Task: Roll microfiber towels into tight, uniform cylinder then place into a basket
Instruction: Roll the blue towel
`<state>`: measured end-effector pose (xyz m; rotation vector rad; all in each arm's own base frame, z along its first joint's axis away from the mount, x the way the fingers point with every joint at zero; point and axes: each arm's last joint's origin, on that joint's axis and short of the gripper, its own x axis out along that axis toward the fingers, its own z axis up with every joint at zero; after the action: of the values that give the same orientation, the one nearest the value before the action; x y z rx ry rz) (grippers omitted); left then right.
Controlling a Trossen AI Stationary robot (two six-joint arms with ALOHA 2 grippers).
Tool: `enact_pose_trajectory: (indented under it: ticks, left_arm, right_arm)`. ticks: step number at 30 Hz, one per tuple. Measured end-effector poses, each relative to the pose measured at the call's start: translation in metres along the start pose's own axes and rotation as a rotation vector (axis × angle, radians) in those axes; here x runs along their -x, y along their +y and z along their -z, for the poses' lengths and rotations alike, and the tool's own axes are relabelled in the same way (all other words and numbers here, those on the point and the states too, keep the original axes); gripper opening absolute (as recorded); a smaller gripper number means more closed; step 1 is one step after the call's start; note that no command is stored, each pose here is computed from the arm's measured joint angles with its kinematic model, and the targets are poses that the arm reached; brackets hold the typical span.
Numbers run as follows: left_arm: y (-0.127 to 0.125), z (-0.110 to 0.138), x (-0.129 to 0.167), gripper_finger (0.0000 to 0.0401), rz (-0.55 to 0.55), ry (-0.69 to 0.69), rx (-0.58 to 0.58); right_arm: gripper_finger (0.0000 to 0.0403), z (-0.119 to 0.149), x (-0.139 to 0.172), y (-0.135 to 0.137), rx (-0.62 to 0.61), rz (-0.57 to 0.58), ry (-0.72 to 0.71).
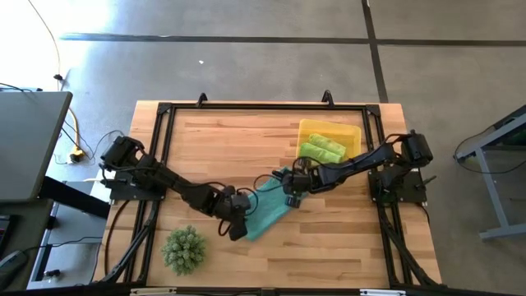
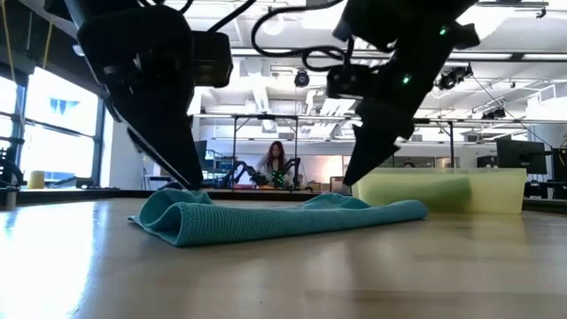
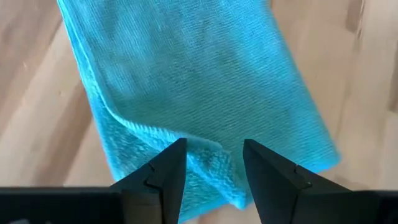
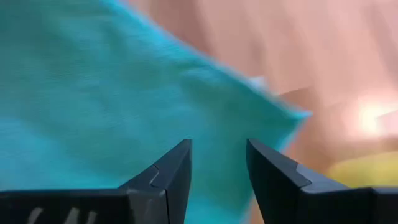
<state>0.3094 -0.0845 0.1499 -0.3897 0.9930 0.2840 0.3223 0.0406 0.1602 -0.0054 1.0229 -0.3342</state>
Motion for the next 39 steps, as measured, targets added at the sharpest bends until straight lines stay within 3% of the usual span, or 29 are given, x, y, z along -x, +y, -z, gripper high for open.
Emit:
enact_pose_trajectory:
  ticks: [8,11,15,23,28,31,36,39]
  left_arm:
    - [-0.001,-0.008,0.005,0.0147,-0.062,-0.013,-0.287]
    - [-0.001,-0.008,0.003,0.0147,-0.065,-0.007,-0.379]
    - [0.002,-0.004,-0.004,0.0147,-0.080,0.034,-0.401]
    - [0.006,0.008,-0.021,0.0147,-0.120,0.141,-0.372]
    - [0.008,0.009,-0.024,0.0147,-0.157,0.136,-0.362]
    - [0.008,0.006,-0.026,0.0147,-0.136,0.120,-0.264]
    - [0.006,0.000,-0.028,0.0147,-0.004,0.138,-0.045]
    - [0.004,-0.001,-0.027,0.0147,0.019,0.129,-0.003]
  right_arm:
    - [0.0144,0.019,0.015,0.039,-0.171,-0.096,0.033]
    - [0.0144,0.029,0.016,0.045,-0.241,-0.074,0.038]
    - [0.0144,0.041,0.012,0.043,-0.307,-0.003,0.027]
    - [0.0144,0.058,0.001,0.030,-0.334,0.054,0.075]
    - [0.0144,0.063,-0.004,0.022,-0.253,0.090,0.076]
    - [0.0144,0.064,-0.007,0.015,-0.165,0.163,0.054]
    - [0.0144,0.060,-0.011,0.004,-0.024,0.240,0.042]
    - [0.0144,0.054,-0.015,-0.002,0.020,0.245,0.026]
